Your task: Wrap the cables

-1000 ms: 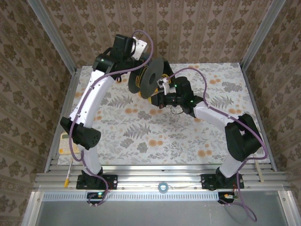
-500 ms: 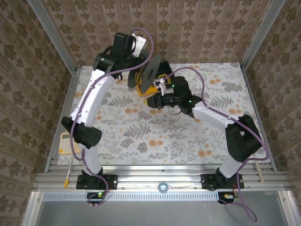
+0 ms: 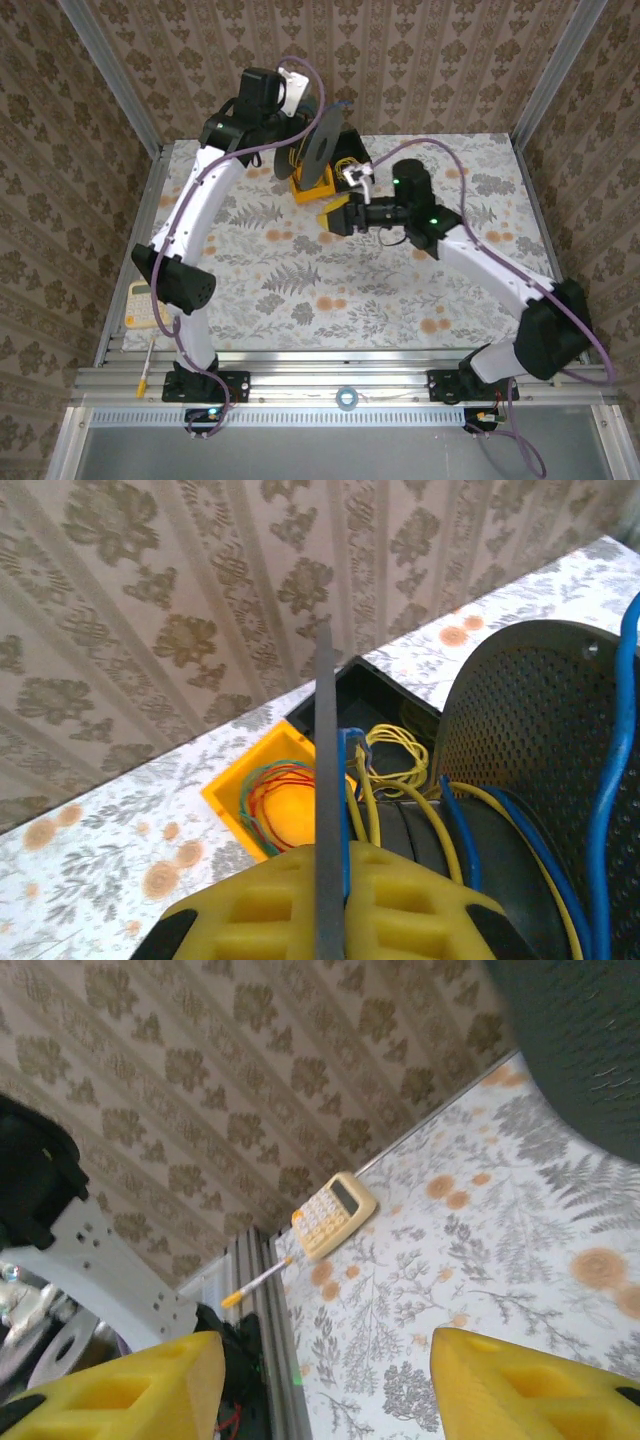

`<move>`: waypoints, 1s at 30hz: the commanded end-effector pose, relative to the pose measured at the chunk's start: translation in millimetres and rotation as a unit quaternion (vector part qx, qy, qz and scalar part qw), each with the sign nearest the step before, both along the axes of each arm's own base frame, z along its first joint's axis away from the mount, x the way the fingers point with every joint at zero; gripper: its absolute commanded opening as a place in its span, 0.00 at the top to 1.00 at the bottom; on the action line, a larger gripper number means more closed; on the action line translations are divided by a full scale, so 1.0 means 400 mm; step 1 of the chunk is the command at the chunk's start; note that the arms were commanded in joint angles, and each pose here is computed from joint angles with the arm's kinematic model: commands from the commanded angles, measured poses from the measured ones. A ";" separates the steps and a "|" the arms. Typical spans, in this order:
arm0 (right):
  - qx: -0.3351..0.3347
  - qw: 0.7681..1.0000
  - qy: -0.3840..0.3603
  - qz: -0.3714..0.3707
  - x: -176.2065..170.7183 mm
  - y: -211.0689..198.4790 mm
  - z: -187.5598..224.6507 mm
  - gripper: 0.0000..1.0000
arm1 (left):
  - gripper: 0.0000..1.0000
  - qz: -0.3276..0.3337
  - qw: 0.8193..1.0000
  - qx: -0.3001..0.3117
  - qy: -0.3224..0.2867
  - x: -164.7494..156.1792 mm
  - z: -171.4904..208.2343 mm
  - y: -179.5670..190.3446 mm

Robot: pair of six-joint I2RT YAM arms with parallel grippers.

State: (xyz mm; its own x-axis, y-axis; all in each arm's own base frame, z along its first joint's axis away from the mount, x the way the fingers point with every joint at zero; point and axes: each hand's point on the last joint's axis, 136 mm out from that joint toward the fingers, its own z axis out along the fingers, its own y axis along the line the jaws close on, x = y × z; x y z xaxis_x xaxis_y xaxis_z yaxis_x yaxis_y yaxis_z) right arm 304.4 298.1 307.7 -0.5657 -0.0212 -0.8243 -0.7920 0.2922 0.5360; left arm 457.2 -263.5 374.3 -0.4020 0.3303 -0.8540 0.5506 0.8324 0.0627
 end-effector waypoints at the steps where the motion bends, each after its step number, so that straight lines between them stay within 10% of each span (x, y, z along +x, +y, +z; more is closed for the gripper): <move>1: 0.008 0.999 -0.027 -0.044 0.004 -0.107 0.040 0.24 | 1.00 -0.098 0.991 -0.080 -0.045 -0.061 0.122 -0.051; 7: 0.021 0.990 -0.035 -0.131 0.077 -0.263 0.035 0.00 | 1.00 -0.250 0.955 -0.157 -0.007 -0.167 0.140 -0.135; 21: 0.058 0.990 -0.030 -0.128 0.145 -0.324 -0.002 0.00 | 1.00 -0.372 0.893 -0.252 0.030 -0.261 0.191 -0.180; 30: 0.088 0.989 -0.059 -0.105 0.130 -0.310 0.032 0.07 | 1.00 -0.366 0.889 -0.271 0.047 -0.220 0.172 -0.166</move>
State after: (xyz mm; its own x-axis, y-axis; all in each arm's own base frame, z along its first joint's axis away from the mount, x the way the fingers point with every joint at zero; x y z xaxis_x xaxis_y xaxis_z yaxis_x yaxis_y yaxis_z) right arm 363.9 168.4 303.6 -0.4989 0.2357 -0.8340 -0.7220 0.4192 0.5504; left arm 385.9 -327.2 413.3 -0.3810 0.1244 -0.9162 0.9097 0.2274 -0.3474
